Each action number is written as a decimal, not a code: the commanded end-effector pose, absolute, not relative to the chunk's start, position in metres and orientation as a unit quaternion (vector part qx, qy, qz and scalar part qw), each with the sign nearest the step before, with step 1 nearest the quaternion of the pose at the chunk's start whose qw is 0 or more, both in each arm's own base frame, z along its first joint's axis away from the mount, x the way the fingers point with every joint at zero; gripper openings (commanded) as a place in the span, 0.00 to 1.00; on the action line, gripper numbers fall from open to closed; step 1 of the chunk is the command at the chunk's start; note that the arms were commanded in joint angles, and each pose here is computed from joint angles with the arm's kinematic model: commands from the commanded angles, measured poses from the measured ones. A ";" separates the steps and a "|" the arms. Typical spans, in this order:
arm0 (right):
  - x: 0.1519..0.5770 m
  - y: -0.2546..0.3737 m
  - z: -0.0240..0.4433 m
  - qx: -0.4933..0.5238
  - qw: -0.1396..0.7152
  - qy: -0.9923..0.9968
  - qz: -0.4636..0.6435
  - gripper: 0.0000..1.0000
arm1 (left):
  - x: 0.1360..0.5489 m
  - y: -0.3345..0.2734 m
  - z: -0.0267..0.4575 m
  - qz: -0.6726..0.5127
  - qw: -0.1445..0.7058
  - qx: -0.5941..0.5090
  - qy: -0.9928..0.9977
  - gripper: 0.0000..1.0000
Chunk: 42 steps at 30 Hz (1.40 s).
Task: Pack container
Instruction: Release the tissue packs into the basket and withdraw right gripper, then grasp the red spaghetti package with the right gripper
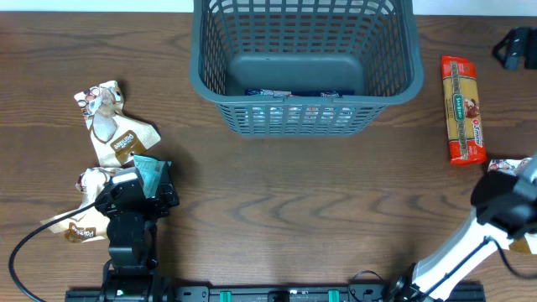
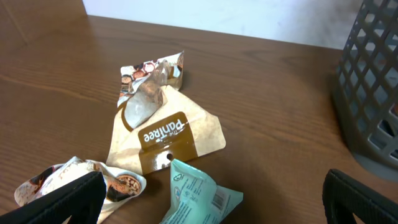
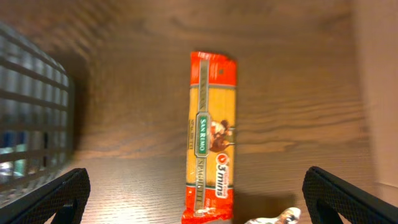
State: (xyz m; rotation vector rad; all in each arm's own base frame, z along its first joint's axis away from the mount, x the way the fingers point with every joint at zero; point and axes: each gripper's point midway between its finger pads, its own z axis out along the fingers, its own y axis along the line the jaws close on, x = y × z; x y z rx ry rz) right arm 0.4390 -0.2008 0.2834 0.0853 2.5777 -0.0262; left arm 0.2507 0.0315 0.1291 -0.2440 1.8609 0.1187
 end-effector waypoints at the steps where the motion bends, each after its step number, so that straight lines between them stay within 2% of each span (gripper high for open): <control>1: 0.450 -0.205 0.239 0.040 0.234 0.971 0.012 0.99 | 0.252 0.034 0.143 0.052 0.603 -0.115 0.788 0.99; 9: 0.452 -0.222 0.134 0.079 0.111 0.990 0.024 0.99 | 0.252 0.034 0.143 0.052 0.603 -0.115 0.788 0.99; 16: 0.446 -0.224 0.082 0.095 0.048 0.994 0.037 0.99 | 0.252 0.034 0.143 0.052 0.603 -0.115 0.788 0.99; 23: 0.435 -0.237 0.050 0.131 -0.001 0.991 0.006 0.99 | 0.252 0.034 0.143 0.052 0.603 -0.115 0.788 0.99; 34: 0.434 -0.234 0.031 0.116 -0.015 0.993 0.016 0.99 | 0.252 0.034 0.143 0.052 0.603 -0.115 0.788 0.99; 42: 0.429 -0.216 -0.005 0.096 -0.043 0.994 0.031 0.99 | 0.252 0.034 0.143 0.052 0.603 -0.115 0.788 0.99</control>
